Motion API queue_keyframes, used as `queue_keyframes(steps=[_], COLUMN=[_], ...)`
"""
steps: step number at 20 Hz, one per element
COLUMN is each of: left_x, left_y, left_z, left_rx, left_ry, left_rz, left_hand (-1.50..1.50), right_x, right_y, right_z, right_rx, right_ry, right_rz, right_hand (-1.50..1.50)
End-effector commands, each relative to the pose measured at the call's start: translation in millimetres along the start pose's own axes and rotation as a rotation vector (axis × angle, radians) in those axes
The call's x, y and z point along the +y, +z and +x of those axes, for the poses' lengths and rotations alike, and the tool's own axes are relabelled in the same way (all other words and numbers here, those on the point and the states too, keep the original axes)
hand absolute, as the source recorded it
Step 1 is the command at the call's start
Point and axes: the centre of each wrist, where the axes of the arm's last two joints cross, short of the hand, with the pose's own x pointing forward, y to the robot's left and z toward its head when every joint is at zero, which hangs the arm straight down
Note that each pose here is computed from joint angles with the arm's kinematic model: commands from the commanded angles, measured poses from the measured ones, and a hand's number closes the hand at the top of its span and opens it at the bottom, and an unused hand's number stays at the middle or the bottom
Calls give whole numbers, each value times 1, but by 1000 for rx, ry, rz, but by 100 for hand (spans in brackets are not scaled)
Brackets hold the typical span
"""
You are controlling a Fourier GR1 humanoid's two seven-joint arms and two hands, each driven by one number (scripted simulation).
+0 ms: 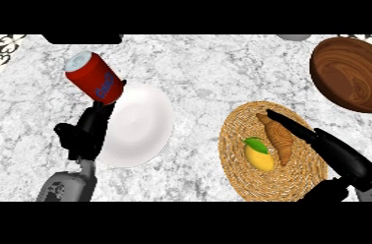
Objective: Pick the lemon from the placemat and place it in the bowl
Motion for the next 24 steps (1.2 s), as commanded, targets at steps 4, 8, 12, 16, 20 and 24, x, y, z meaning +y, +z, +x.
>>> queue_keyframes(steps=[4,8,12,16,20,24], left_x=[12,-4,-4,1,21,11], left_y=[5,13,-6,14,-15,17], left_z=[-12,-10,10,3,-5,4], left_rx=[5,11,18,18,10,12], left_ry=[-21,10,1,-12,-18,3], left_rz=[-6,-7,-13,8,20,-7], left_hand=[0,0,0,0,0,0], right_x=[4,5,9,19,32,34], right_y=[18,-8,10,-4,7,-23], right_z=[-4,-20,-11,-32,-47,-31], right_rx=[-75,-71,-49,-22,-23,-19], right_ry=[-118,-136,-177,-199,-226,-232], right_rz=[9,7,23,39,28,25], right_hand=[-150,-150,-150,-150,-150,-150])
